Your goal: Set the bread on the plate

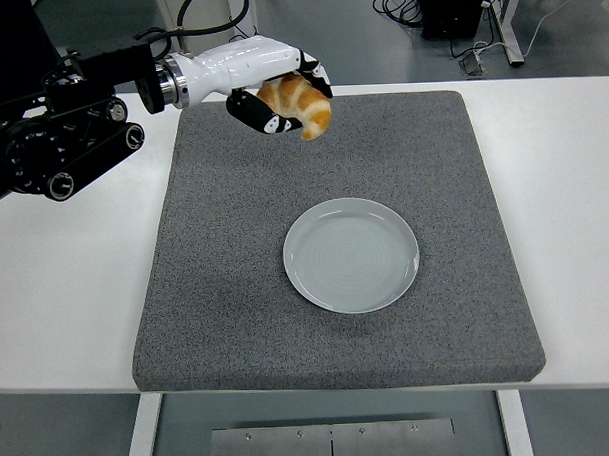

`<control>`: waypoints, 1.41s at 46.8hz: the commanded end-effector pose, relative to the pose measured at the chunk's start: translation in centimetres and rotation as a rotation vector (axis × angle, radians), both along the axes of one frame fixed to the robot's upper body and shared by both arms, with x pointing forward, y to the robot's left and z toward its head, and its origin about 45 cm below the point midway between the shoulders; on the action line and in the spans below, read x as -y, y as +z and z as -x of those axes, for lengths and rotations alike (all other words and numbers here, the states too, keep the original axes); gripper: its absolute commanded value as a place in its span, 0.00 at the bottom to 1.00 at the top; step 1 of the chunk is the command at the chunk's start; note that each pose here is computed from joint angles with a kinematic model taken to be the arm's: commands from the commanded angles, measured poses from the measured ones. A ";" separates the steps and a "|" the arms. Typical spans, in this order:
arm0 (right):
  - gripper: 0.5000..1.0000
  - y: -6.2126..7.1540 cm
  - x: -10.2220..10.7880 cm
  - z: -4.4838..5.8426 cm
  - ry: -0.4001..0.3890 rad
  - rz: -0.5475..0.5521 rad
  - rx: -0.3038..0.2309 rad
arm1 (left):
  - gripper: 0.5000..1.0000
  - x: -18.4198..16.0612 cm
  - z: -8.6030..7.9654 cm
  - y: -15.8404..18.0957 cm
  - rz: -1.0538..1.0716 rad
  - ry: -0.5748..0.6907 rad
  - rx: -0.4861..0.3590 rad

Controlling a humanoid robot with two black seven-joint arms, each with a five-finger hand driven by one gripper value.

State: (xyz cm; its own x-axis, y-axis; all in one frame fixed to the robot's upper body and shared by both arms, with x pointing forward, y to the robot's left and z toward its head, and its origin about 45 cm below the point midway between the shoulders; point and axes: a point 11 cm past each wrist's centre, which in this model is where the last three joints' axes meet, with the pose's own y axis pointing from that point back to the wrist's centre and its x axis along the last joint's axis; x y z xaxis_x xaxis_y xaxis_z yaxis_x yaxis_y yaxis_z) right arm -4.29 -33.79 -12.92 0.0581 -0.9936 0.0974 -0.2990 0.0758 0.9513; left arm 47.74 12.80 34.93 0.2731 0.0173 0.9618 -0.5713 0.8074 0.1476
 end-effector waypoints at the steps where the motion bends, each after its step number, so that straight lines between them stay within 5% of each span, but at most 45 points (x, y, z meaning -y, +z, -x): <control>1: 1.00 0.0 0.0 0.0 0.001 0.000 0.000 | 0.17 1.3 0.3 -0.3 0.004 -0.024 -0.006; 18: 1.00 0.0 0.0 0.0 0.000 0.000 0.000 | 0.18 6.5 2.2 -2.1 0.010 -0.117 -0.039; 66: 1.00 0.0 0.0 0.0 0.000 0.000 0.000 | 0.21 8.5 6.0 -10.6 -0.067 -0.191 -0.091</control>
